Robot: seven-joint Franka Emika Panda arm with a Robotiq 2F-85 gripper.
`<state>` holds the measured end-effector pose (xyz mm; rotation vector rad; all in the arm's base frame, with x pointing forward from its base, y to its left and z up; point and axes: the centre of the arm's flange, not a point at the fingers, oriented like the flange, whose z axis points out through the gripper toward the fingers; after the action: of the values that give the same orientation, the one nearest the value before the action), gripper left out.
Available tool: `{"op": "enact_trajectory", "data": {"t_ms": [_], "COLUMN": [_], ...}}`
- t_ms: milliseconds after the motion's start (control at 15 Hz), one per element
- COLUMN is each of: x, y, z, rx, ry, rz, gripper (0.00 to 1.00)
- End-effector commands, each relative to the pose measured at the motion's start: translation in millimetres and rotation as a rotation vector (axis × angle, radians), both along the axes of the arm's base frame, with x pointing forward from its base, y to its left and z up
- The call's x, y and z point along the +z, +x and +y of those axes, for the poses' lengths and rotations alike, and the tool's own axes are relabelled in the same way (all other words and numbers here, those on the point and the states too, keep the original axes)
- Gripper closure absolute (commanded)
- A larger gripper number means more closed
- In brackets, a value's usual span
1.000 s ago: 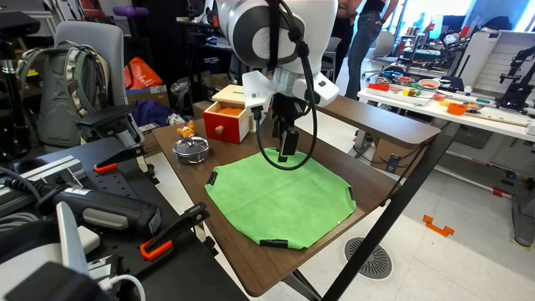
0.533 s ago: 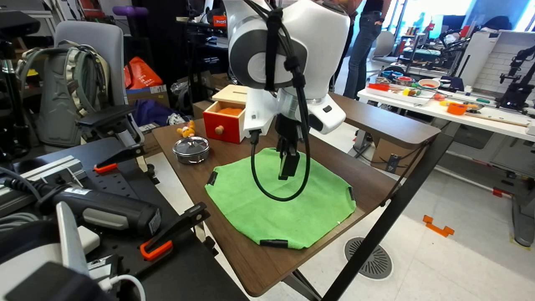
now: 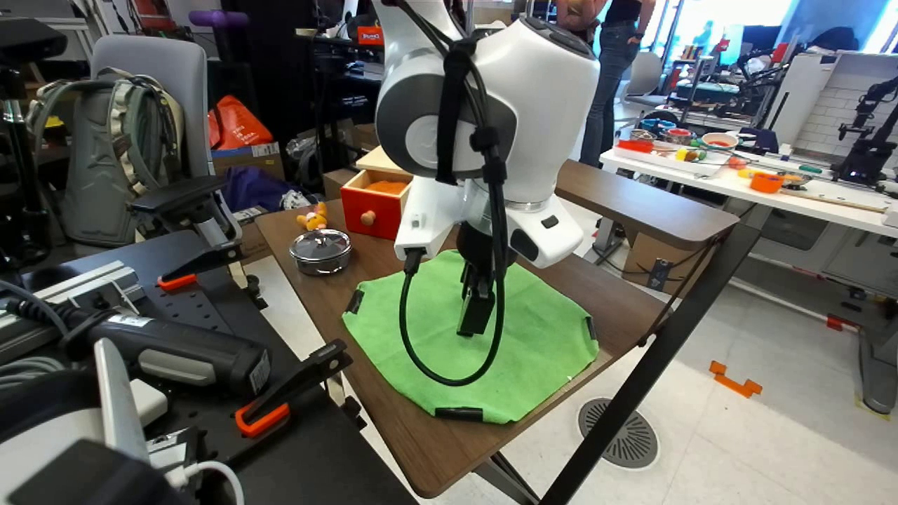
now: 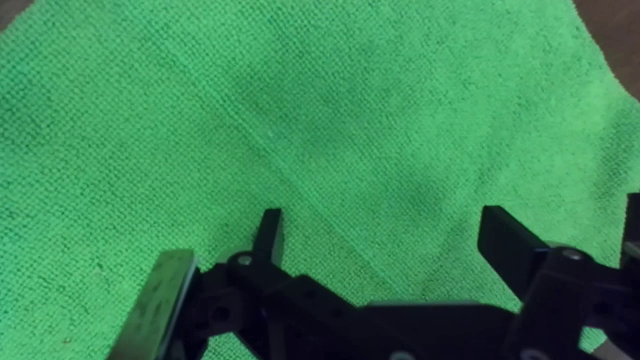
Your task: Move the orange toy to the right, move it back to the left and slide the green cloth to the left
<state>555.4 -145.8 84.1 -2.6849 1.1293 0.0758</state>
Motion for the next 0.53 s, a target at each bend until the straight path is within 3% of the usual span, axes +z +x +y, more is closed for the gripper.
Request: {"op": "enact_trajectory", "data": {"t_ms": [0,467], "x": [10.5,5.8], "y": [-9.1,-1.6], "z": [-5.8,-6.9], "rx": [-0.049,-0.103], "ry": [-0.001,-0.039], "rz": [0.001,0.099], "gripper": [0.00,0.00]}}
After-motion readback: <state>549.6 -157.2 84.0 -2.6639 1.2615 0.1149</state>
